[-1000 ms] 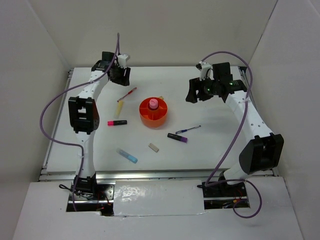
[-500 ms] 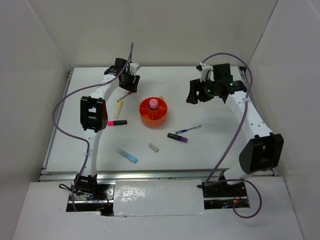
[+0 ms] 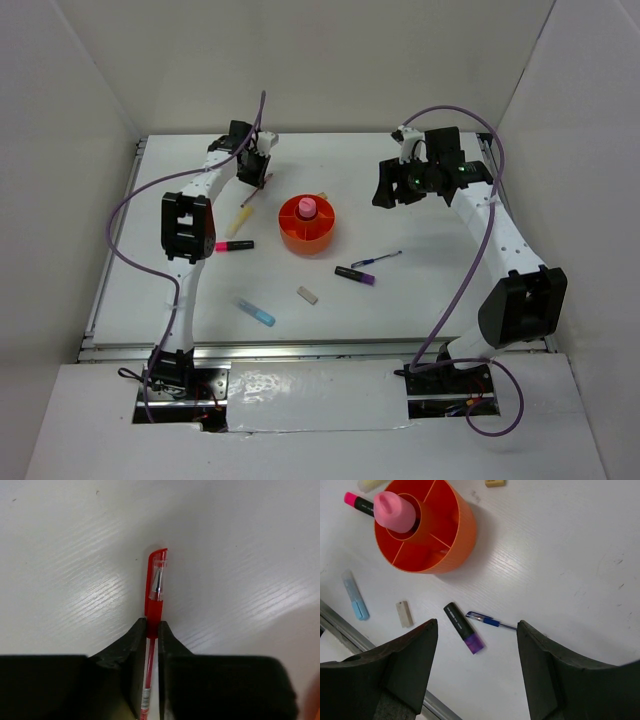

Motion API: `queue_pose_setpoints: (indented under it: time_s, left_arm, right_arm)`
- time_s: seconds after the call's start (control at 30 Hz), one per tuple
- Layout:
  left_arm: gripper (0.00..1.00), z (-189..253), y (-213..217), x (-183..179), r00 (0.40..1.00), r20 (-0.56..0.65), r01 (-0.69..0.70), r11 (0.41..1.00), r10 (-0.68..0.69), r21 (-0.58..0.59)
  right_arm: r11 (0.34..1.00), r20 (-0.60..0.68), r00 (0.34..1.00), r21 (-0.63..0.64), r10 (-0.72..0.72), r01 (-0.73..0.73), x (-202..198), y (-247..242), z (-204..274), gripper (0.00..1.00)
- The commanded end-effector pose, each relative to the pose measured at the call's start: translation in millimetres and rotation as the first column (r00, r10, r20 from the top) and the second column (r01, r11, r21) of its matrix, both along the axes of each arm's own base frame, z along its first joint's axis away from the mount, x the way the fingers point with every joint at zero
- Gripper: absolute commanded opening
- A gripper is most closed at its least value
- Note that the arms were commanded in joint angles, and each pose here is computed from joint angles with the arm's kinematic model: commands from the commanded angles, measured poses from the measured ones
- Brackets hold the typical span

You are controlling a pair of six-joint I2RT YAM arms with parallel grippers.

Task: Sort the stationery into containers
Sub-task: Pick up the pen from the center of the board.

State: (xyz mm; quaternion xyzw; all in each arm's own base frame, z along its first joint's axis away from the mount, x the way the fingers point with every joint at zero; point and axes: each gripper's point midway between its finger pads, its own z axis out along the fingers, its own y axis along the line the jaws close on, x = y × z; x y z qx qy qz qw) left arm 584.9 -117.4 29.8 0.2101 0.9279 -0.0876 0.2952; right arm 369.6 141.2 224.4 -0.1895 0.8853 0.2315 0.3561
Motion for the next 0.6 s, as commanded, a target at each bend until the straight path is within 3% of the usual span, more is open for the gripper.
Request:
queue_pose_setpoints:
  time_s: [0.0,0.07,0.13,0.23,0.3,0.4,0.5,0.53,0.57]
  left_arm:
    - [0.18,-13.0,3.2,-4.5,0.999,-0.034,-0.005,1.0,0.006,0.014]
    - [0.14,-11.0,4.5,-2.9,1.0,-0.024,-0.011,1.0,0.012,0.02]
    - [0.0,-9.7,6.1,-3.9,1.0,-0.016,-0.026,0.999,0.026,0.031]
    - [0.0,-3.5,5.1,-5.9,0.998,0.015,-0.058,0.998,0.058,0.005]
    - [0.0,39.7,5.2,12.0,0.982,0.142,-0.116,0.992,0.122,-0.05]
    - [0.0,104.0,6.4,20.9,0.942,0.271,-0.142,0.966,0.199,-0.216]
    - [0.0,173.5,4.7,15.1,0.899,0.369,-0.066,0.904,0.237,-0.422]
    - [0.0,167.5,-3.5,-1.6,0.921,0.334,-0.017,0.879,0.199,-0.477]
    - [0.0,205.9,1.3,-8.3,0.889,0.41,0.042,0.857,0.202,-0.513]
  right_arm:
    - [1.0,0.021,1.0,-0.005,0.012,-0.012,-4.3,2.2,6.2,0.71]
    - [1.0,0.024,1.0,-0.005,0.011,-0.011,-4.9,1.8,6.8,0.71]
    - [1.0,0.028,1.0,-0.005,0.012,-0.012,-4.8,1.8,8.0,0.7]
    - [1.0,0.032,0.999,-0.001,0.014,-0.014,-5.1,2.9,9.3,0.7]
    - [1.0,0.036,0.999,0.006,0.017,-0.017,-5.4,5.4,10.2,0.7]
    - [1.0,0.039,0.999,0.016,0.02,-0.021,-6.3,8.7,11.3,0.7]
    - [1.0,0.047,0.999,0.01,0.023,-0.023,-7.9,9.5,12.5,0.7]
    - [1.0,0.045,0.999,0.007,0.024,-0.024,-8.7,9.0,12.3,0.7]
    - [1.0,0.048,0.998,0.007,0.026,-0.027,-9.0,8.7,13.7,0.7]
